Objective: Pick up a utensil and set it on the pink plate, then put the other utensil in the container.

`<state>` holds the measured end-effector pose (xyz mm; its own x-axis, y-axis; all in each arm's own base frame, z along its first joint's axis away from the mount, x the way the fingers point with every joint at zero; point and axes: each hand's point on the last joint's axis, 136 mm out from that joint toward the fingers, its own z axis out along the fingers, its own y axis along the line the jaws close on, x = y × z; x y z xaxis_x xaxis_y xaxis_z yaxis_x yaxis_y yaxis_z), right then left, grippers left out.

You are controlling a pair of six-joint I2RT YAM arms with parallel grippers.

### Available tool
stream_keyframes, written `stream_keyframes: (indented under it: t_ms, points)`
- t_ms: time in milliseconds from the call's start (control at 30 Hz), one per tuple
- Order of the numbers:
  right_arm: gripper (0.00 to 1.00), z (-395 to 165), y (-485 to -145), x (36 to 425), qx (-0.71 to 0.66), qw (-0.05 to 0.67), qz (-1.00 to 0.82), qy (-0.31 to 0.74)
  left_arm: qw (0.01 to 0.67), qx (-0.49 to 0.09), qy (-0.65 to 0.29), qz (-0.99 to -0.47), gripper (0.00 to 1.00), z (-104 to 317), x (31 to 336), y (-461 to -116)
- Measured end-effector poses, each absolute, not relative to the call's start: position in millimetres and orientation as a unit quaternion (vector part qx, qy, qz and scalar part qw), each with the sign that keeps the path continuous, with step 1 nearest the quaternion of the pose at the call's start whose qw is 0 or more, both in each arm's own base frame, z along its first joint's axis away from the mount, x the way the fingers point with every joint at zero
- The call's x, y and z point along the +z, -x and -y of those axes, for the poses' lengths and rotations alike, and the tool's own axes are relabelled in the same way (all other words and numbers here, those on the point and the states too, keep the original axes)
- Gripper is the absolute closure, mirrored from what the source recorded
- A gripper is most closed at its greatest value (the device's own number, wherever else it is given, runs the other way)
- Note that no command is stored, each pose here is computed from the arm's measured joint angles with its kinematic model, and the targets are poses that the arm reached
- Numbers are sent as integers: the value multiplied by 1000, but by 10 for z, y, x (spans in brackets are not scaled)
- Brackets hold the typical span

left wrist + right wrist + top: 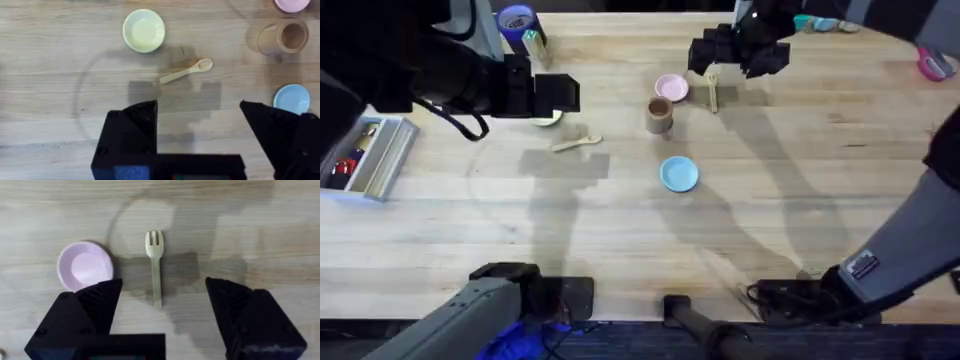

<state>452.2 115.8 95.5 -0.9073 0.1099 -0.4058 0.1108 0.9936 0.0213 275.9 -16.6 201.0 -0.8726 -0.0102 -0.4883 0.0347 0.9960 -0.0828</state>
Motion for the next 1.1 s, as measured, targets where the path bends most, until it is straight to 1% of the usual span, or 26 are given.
stream_keyframes:
  t_ms: [233,500,700,1000,1067,1100]
  points:
    - [5,-1138,-4504,674,-14,180,-981,-68,252,-44,-7,-967,6,167,2010,-2758]
    - [8,-1137,-4501,622,-15,175,-982,-73,252,-45,-6,-967,6,167,2011,-2759]
    - [7,-1135,-4485,412,-21,155,-985,-75,252,-44,-6,-967,6,166,2010,-2759]
    - [11,-1140,-4511,409,-21,156,-984,-77,252,-44,-7,-967,7,167,2011,-2759]
    - [56,-1148,-4518,404,-20,156,-985,-77,252,-44,-6,-967,7,166,2011,-2759]
    - [102,-1153,-4524,404,-19,156,-985,-77,253,-45,-6,-967,7,167,2011,-2759]
